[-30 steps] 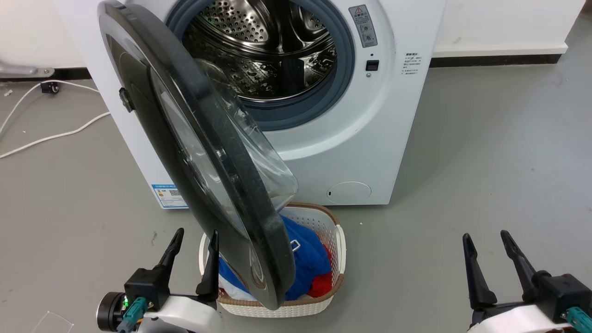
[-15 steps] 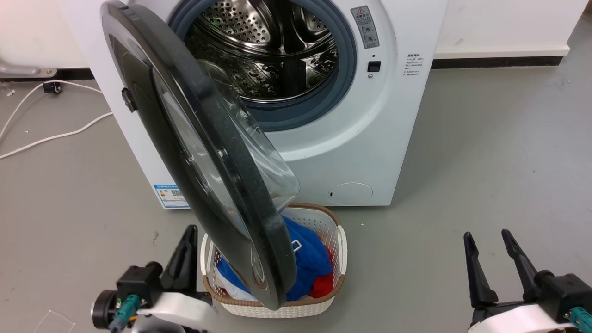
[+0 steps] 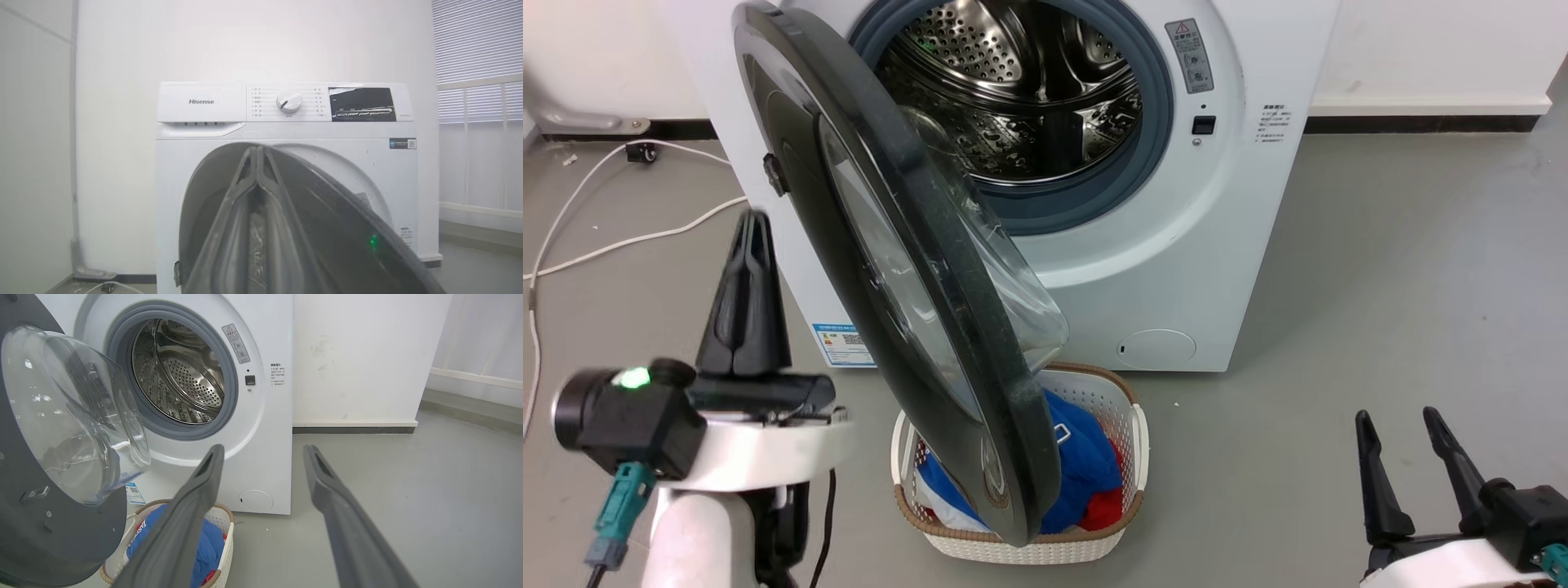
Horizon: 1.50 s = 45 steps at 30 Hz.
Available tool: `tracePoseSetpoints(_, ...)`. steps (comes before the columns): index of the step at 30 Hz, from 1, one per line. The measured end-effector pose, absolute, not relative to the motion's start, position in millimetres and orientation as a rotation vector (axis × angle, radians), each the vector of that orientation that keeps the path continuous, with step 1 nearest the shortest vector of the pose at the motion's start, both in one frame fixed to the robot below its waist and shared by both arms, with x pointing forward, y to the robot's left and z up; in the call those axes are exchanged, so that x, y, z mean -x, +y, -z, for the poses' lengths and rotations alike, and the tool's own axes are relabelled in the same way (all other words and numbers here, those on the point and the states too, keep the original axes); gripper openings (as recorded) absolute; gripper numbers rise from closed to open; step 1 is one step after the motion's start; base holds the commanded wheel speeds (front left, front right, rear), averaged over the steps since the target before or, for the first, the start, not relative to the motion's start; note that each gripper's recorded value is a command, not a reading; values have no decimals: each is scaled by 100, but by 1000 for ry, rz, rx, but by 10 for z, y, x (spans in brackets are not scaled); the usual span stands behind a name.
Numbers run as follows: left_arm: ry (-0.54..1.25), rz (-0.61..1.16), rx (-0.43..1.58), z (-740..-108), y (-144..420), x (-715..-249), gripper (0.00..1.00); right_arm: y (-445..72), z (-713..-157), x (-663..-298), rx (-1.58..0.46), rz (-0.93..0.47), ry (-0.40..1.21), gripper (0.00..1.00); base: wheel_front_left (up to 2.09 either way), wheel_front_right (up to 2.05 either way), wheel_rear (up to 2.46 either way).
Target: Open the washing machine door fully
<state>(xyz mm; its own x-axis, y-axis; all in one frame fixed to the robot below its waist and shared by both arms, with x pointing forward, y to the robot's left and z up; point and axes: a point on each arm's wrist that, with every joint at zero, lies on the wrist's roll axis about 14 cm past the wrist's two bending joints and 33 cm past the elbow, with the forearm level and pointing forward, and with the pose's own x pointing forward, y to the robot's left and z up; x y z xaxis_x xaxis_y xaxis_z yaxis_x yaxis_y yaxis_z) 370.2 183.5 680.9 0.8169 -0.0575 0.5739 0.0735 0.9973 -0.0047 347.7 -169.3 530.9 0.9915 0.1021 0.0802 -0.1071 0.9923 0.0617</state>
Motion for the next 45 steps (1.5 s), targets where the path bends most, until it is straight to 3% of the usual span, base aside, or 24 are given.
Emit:
tracePoseSetpoints(7,-793,238,28,-7499,1356,-3452,0,-1687,-5301,-3508,-47,-108,-68,100,0,0,0)
tracePoseSetpoints(14,-751,535,112,-7566,570,-3189,0,-1679,-5287,-3524,-48,-111,-63,100,0,0,0)
tracePoseSetpoints(19,-577,733,162,-7243,87,-3004,0,-1707,-5240,-3514,-52,-103,-47,100,0,0,0)
tracePoseSetpoints(26,-163,905,221,-6288,-359,-2777,0,-1724,-5207,-3533,-53,-98,-35,100,0,0,0)
tracePoseSetpoints(33,15,850,185,-5661,-323,-2841,0,-1722,-5190,-3546,-51,-98,-24,100,0,0,0)
tracePoseSetpoints(45,27,618,170,-5325,29,-3399,0,-1708,-5158,-3538,-49,-100,-11,100,0,0,0)
